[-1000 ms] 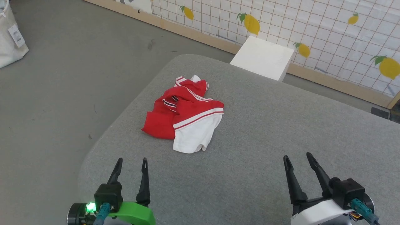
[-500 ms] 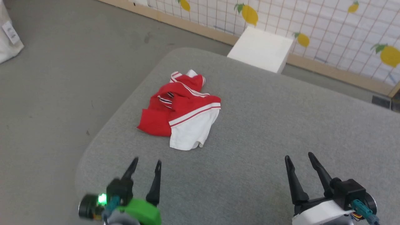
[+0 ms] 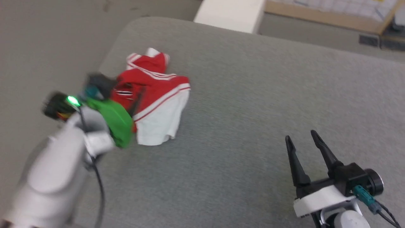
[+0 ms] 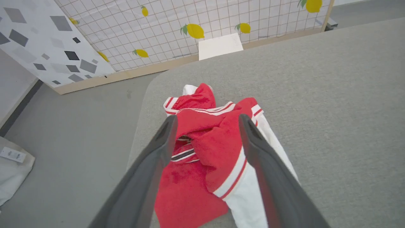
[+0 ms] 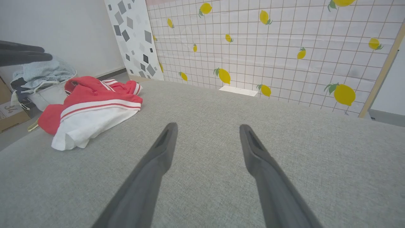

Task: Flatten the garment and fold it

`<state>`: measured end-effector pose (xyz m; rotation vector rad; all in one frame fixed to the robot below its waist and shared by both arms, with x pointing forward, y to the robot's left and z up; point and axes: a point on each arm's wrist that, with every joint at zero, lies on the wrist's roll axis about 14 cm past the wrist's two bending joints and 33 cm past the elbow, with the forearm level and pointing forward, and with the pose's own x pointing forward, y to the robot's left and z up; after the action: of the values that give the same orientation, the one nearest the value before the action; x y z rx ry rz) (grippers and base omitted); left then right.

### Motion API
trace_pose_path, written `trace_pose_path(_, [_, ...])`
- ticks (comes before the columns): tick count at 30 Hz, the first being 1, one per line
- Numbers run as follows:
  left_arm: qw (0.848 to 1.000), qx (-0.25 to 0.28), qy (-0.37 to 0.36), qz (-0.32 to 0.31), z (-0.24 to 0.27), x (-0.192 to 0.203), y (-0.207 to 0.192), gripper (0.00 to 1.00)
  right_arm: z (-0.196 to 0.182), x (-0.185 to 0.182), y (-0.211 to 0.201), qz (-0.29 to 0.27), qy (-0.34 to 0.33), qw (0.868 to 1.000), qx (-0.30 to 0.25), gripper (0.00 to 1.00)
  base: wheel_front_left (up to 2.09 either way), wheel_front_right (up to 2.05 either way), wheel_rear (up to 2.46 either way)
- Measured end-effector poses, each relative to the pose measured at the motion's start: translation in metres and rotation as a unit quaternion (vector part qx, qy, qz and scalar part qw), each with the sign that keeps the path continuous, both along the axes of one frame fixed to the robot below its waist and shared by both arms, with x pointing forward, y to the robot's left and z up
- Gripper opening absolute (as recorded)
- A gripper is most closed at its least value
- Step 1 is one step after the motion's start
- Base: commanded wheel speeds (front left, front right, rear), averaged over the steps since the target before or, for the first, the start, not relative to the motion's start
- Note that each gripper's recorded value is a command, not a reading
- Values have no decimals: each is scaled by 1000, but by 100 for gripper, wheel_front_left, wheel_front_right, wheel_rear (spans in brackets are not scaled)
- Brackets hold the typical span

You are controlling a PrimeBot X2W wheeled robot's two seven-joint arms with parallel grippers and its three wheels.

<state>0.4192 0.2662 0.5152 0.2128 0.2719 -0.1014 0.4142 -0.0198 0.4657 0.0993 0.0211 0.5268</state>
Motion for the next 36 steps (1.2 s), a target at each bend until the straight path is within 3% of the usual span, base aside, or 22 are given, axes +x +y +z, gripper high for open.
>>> trace_pose_path(4, [997,22,79,-8,-12,26,14,100,-6,9,-19,-28,4,1000,-2,100,0,0,0])
trace_pose_path(9, [981,42,188,-28,-44,40,18,100,-20,12,-36,-52,21,998,-7,100,0,0,0])
trace_pose_path(14, [943,55,327,-36,-90,30,26,100,-37,15,-56,-82,45,996,-9,100,0,0,0])
trace_pose_path(17, [925,57,373,-44,-109,28,27,100,-50,17,-67,-96,61,993,-14,100,0,0,0])
trace_pose_path(26, [893,14,448,-43,-154,33,21,100,-82,15,-96,-135,104,985,-27,100,0,0,0])
trace_pose_path(27, [891,8,453,-41,-157,33,21,76,-84,14,-99,-139,107,984,-28,100,0,0,0])
trace_pose_path(28, [890,6,455,-41,-158,35,20,4,-85,14,-102,-143,109,983,-30,100,0,0,0])
trace_pose_path(29, [889,6,455,-42,-159,36,20,0,-86,14,-104,-146,110,983,-31,100,0,0,0])
trace_pose_path(33, [894,3,446,-41,-156,40,20,0,-84,16,-108,-152,106,982,-33,100,0,0,0])
trace_pose_path(36, [908,9,417,-46,-149,43,20,0,-80,17,-108,-151,100,983,-34,100,0,0,0])
